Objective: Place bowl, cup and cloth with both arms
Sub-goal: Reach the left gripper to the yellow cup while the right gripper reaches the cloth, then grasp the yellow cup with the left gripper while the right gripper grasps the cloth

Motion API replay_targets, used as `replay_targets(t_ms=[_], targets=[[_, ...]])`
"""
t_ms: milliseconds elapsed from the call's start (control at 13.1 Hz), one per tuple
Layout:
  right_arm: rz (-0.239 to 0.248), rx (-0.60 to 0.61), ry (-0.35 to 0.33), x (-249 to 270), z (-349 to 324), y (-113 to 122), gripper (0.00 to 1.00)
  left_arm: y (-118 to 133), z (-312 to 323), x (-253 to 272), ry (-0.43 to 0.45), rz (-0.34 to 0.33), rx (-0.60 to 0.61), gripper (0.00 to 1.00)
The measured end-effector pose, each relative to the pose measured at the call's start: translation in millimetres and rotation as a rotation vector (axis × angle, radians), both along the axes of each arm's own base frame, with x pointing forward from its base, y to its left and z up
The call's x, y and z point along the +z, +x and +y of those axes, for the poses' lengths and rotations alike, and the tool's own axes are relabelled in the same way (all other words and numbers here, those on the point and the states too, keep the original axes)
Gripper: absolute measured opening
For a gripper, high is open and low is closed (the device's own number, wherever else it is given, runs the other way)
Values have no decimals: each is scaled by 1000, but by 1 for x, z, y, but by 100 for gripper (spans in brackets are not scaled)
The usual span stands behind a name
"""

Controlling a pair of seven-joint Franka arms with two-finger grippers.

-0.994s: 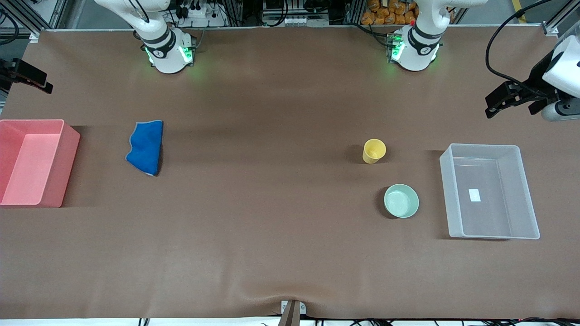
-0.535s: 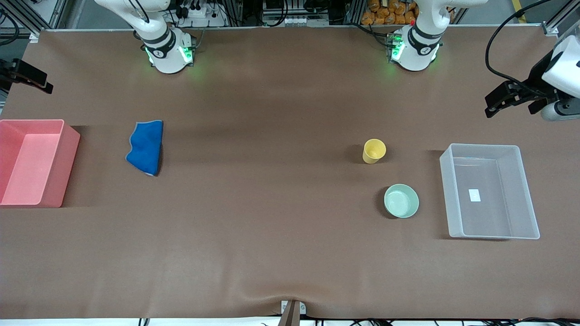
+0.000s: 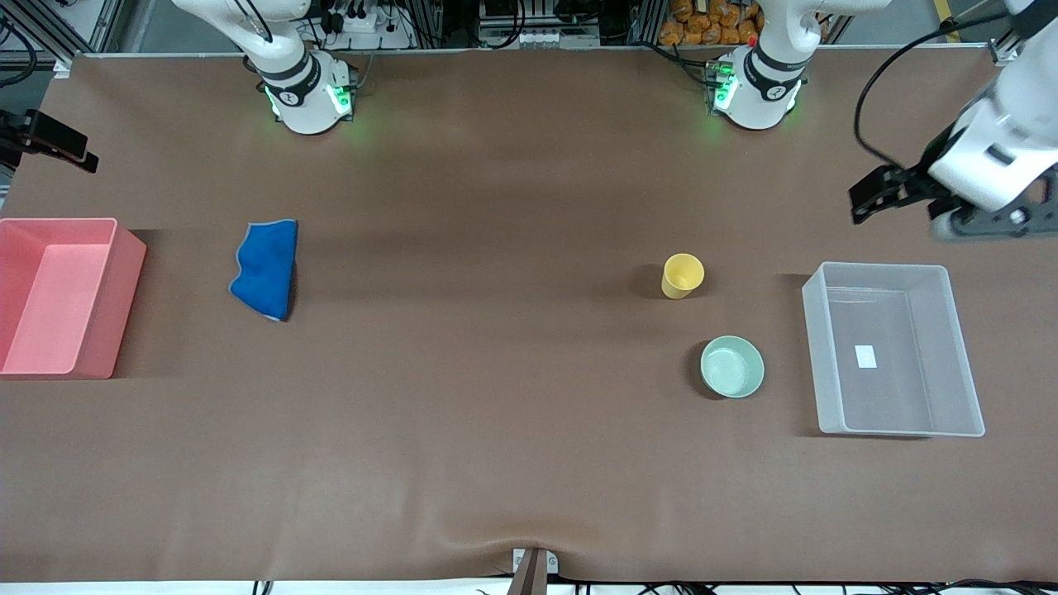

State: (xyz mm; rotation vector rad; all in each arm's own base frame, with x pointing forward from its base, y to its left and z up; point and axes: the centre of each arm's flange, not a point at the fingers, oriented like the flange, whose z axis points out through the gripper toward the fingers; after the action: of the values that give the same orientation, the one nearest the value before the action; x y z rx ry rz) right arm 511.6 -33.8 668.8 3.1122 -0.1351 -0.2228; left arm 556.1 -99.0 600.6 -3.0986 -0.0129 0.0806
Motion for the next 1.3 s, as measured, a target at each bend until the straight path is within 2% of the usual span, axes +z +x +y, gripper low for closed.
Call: replay_targets(t_ms=[229, 459, 688, 918, 1071, 1300], targets=[[8, 10, -4, -8, 4, 7, 100, 1, -31, -57, 2, 33, -55, 100], [23, 11, 1, -53, 2, 42, 100, -11, -60, -114, 5, 53, -104, 100], [150, 1, 12, -156, -7, 89, 100, -28, -80, -176, -3, 51, -147, 100], [249, -53, 30, -215, -49, 99, 100, -42, -88, -228, -31, 51, -139, 100], [304, 16, 67, -244, -56, 102, 100, -44, -88, -256, -38, 57, -136, 100], [406, 166, 110, -305, -19, 110, 100, -52, -93, -301, -52, 42, -142, 100]])
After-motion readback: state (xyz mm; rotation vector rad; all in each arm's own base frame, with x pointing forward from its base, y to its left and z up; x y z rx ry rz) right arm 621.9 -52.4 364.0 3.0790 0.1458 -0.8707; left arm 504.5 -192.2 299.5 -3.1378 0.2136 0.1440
